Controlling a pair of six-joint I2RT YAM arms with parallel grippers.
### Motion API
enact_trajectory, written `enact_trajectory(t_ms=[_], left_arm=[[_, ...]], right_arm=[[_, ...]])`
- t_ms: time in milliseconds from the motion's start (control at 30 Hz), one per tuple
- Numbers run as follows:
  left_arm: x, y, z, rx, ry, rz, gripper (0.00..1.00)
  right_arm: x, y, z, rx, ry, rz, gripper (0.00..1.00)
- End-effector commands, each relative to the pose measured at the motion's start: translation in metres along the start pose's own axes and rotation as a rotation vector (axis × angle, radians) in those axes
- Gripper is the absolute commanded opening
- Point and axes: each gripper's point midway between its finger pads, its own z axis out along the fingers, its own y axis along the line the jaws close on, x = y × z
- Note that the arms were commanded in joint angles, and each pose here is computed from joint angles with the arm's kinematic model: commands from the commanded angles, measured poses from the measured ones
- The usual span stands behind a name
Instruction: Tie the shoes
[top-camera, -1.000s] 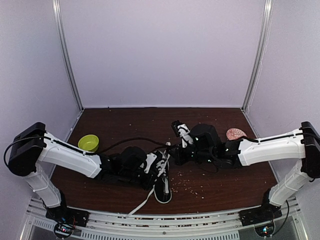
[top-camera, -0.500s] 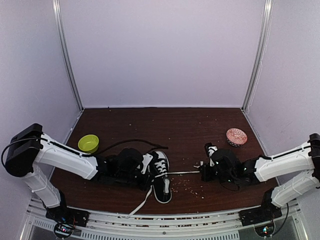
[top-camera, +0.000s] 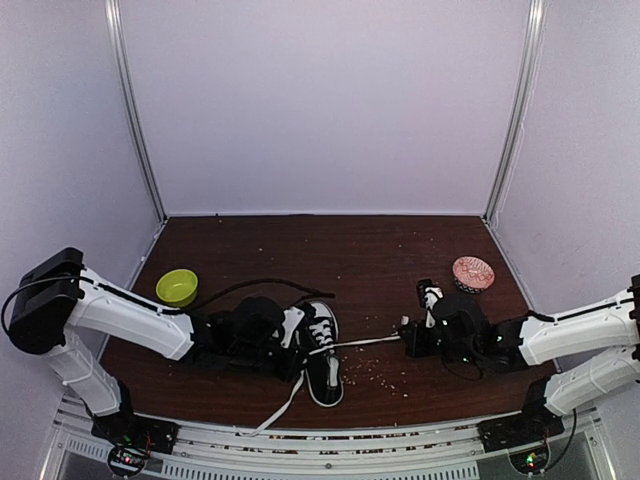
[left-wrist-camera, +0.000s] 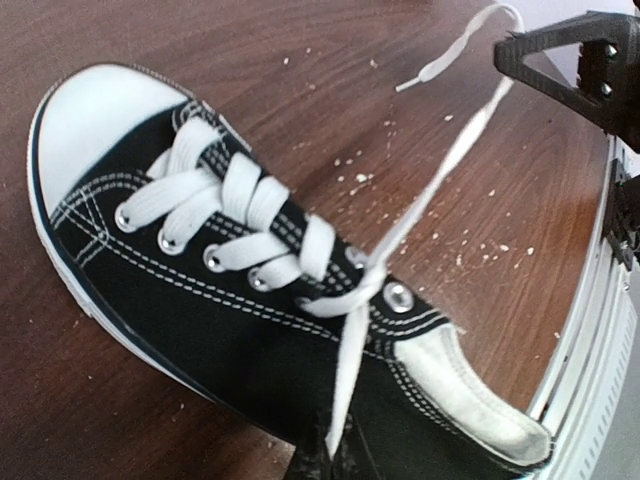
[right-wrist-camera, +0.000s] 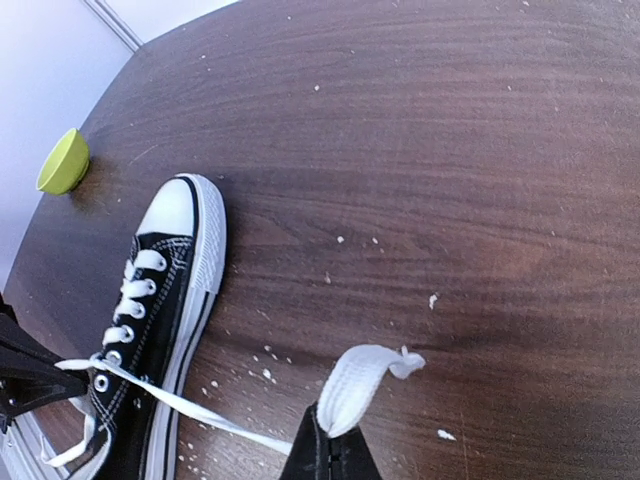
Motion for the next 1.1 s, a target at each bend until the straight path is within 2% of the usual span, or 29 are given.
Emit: enact_trajectory(t_ms=[0,133,233,267,300,367,433,500,567,700,833,1067], left_arm=[[-0.022,-0.013,-0.012,0.027,-0.064,0.049,0.0],[-0.037,-0.023,-0.014,0.049,-0.089,0.079,0.0],[-0.044,-0.025,-0.02,0.05,-0.115,0.076,0.0],[-0.046,-0.026,-0.023,0.056,-0.129,0.073,0.0],[-0.046,-0.025,-0.025,0.058,-0.138,0.069,0.0],[-0.048,-0.025,-0.03,0.058,-0.153,0.068,0.0],[-0.048,-0.025,-0.031,0.051,-0.151,0.069,0.0],[-0.049,-0.026,-0.031,0.053,-0.148,0.071,0.0],[-0.05,-0.027,-0.03,0.059,-0.144,0.072,0.0],[-0.051,-0.029,-0.028,0.061,-0.128,0.056,0.0],[-0.055,-0.034,-0.022,0.059,-0.079,0.025,0.0],[-0.071,-0.037,-0.015,0.063,-0.022,-0.031,0.0]], right_arm=[[-0.047,0.04,0.008,-0.058,-0.066,-0.047,0.0],[-0.079,0.108,0.02,-0.221,-0.059,-0.077,0.0],[-0.088,0.152,0.021,-0.333,-0.055,-0.106,0.0],[-0.085,0.164,0.023,-0.363,-0.033,-0.117,0.03],[-0.08,0.174,0.027,-0.39,-0.004,-0.125,0.09],[-0.065,0.182,0.033,-0.426,0.047,-0.131,0.36],[-0.052,0.175,0.038,-0.428,0.066,-0.103,0.54],[-0.047,0.16,0.037,-0.418,0.053,-0.075,0.64],[-0.045,0.142,0.033,-0.394,0.035,-0.055,0.71],[-0.031,0.11,0.017,-0.374,0.006,-0.111,0.76],[-0.013,0.115,-0.008,-0.481,-0.051,-0.261,0.8],[0.007,0.121,-0.006,-0.454,-0.091,-0.413,0.81]])
